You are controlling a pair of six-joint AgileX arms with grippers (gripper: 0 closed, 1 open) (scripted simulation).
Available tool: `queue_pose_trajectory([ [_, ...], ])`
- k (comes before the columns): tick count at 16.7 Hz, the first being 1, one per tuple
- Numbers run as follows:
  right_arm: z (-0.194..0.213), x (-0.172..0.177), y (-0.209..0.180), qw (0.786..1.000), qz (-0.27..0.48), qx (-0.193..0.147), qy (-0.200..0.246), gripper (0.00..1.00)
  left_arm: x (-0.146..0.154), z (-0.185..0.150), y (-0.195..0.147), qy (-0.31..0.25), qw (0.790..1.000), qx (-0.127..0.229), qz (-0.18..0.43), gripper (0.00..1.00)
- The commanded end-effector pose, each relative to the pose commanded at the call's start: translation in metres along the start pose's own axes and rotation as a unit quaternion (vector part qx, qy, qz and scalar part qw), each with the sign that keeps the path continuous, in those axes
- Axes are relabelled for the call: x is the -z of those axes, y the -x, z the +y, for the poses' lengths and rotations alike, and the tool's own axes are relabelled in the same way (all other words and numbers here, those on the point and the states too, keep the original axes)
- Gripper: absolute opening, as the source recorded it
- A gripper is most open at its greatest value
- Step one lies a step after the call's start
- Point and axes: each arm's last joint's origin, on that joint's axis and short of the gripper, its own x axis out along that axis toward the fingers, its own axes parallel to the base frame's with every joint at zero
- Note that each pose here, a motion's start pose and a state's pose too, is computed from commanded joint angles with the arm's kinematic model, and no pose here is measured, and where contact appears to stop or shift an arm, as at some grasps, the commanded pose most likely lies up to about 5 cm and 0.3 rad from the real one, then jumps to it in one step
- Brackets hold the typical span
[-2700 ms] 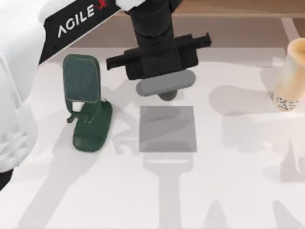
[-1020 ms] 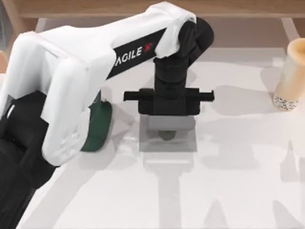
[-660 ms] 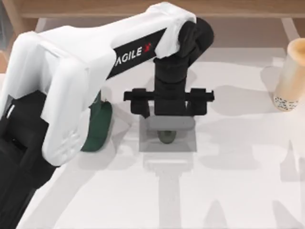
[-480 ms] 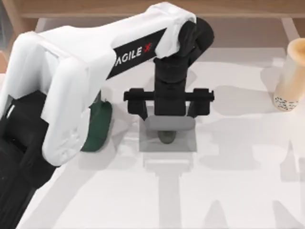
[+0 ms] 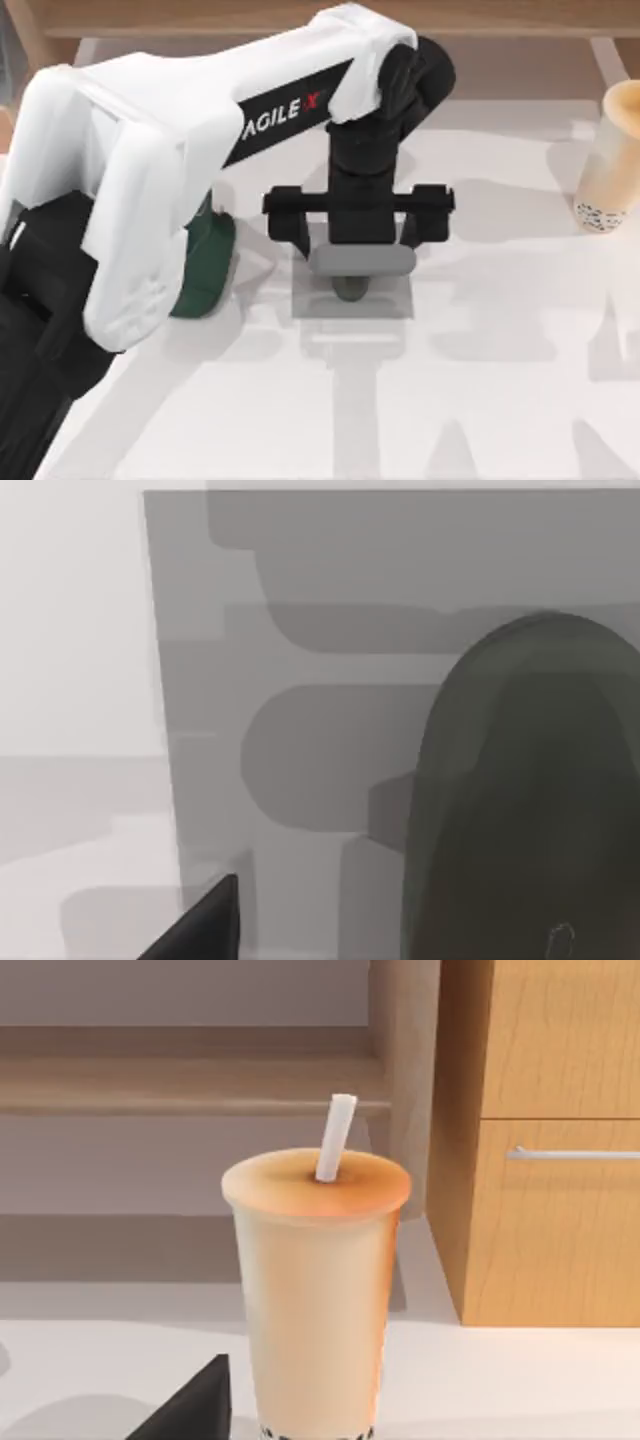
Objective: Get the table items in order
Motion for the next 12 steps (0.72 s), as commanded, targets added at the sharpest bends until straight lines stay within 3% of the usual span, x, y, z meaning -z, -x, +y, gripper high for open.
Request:
queue_pose_trajectory([
  [3,0.000,0.000,0.000,1.000,0.000,0.000,0.000,1.00,-0.022,0.007,0.022,0.029,0.999,-0.014,0.012,1.00],
  [7,0.000,0.000,0.000,1.000,0.000,0.000,0.000,1.00,-0.058,-0.004,0.065,0.138,0.989,-0.045,0.027,1.00],
  [10,0.000,0.000,0.000,1.000,0.000,0.000,0.000,1.00,-0.081,-0.032,0.089,0.275,0.959,-0.067,0.029,1.00],
  [12,0.000,0.000,0.000,1.000,0.000,0.000,0.000,1.00,-0.092,-0.060,0.100,0.388,0.918,-0.078,0.025,1.00],
])
